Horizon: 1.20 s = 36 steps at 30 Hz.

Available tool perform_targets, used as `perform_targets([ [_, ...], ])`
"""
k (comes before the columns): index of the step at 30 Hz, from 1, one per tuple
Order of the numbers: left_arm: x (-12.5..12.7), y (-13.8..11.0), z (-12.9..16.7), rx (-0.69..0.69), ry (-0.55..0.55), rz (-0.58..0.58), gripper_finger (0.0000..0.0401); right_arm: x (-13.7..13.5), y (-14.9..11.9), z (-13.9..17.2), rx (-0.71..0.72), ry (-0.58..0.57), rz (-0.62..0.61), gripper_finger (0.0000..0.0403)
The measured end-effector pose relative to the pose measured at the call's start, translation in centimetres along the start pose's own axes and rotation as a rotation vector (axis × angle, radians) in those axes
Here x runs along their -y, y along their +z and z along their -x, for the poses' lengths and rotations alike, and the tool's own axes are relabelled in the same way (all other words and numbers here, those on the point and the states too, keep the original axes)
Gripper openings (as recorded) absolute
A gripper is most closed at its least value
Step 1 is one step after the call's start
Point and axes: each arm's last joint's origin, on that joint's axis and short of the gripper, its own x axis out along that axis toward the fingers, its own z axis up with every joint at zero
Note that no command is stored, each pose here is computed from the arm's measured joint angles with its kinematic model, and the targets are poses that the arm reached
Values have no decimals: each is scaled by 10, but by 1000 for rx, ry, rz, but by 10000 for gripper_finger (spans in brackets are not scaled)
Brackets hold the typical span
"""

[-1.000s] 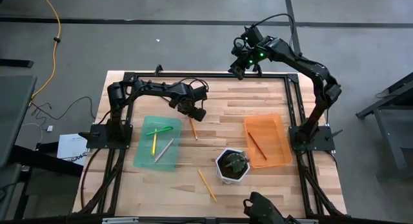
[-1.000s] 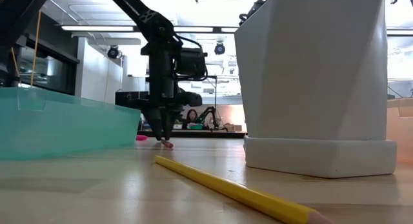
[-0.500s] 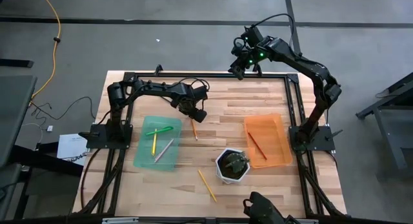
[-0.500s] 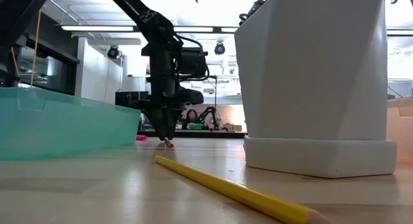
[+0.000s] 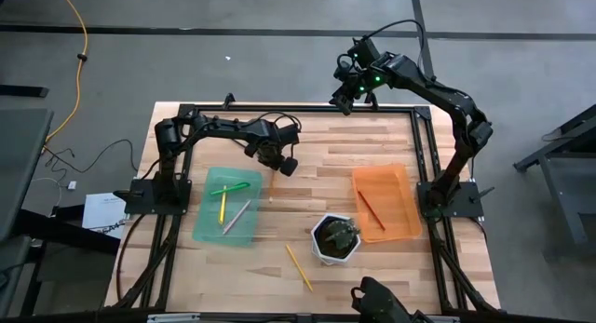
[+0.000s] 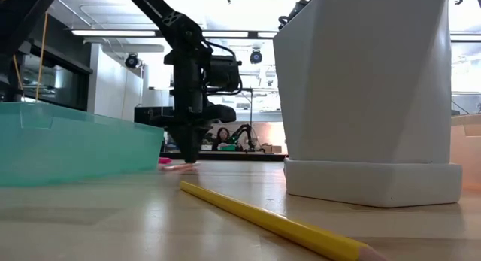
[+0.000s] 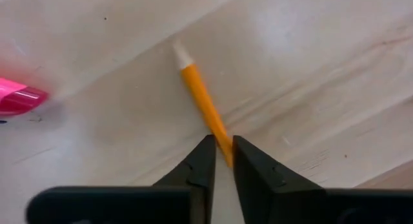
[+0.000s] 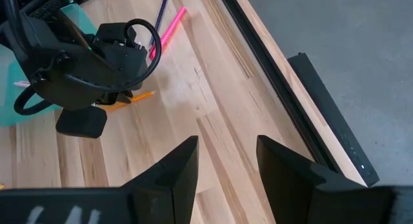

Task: Sort pens & pencils
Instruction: Put the orange pencil into the orange bin

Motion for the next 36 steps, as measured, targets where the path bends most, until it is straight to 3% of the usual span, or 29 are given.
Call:
perform_targets([
  [5,1,2,0,22,-13,-10,4,0,0,0,-1,0,-1,149],
  [14,4,4,0,42,-39,-40,25,0,0,0,0,0,1,149],
  [36,5,5,0,50,-61,-96,33,0,0,0,4,-1,4,149],
])
